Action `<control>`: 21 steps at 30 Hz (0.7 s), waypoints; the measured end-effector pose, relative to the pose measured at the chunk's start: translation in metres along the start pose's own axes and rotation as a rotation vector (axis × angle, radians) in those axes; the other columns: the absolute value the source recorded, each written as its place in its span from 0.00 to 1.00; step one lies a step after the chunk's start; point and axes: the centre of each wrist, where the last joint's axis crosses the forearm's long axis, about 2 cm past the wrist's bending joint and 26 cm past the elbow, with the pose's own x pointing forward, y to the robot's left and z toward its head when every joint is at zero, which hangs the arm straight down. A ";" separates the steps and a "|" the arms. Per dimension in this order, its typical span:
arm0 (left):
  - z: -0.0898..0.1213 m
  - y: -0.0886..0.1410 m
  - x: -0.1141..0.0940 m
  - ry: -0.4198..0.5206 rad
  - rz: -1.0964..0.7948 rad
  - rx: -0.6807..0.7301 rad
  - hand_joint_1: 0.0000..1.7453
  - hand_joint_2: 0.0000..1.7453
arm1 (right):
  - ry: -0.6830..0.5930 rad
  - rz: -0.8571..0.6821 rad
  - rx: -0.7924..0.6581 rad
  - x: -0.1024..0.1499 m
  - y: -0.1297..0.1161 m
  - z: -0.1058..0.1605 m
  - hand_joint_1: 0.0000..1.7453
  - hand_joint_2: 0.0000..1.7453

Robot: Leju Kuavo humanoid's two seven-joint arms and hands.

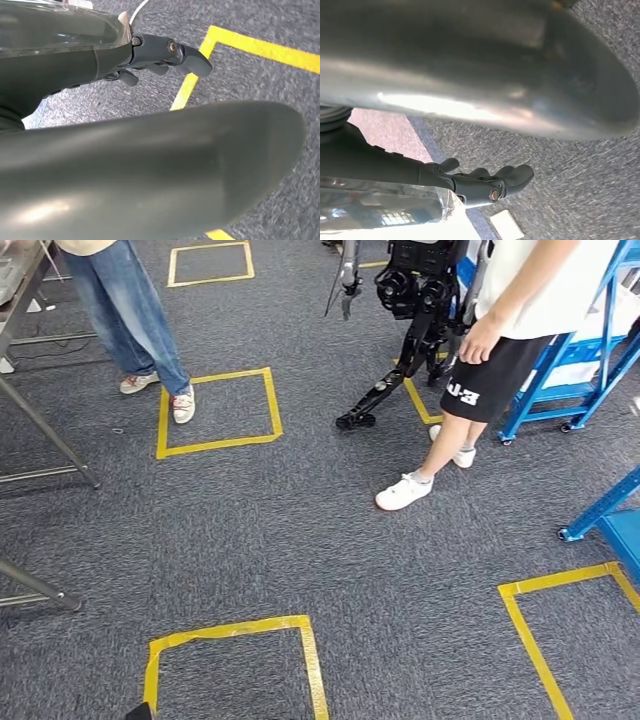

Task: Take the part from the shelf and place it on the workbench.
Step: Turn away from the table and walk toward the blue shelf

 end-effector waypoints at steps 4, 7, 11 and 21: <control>0.000 -0.001 0.001 -0.003 0.002 -0.002 0.00 0.00 | 0.000 0.001 0.002 0.000 0.000 0.000 0.00 0.00; 0.000 -0.002 0.002 -0.006 0.003 -0.004 0.00 0.00 | 0.004 0.005 0.001 -0.003 -0.001 0.000 0.00 0.00; 0.000 -0.002 0.001 -0.004 0.002 -0.004 0.00 0.00 | -0.001 0.006 0.002 -0.001 0.000 0.000 0.00 0.00; 0.001 -0.003 0.001 -0.006 0.002 -0.005 0.00 0.00 | 0.001 0.008 0.002 -0.001 0.000 0.000 0.00 0.00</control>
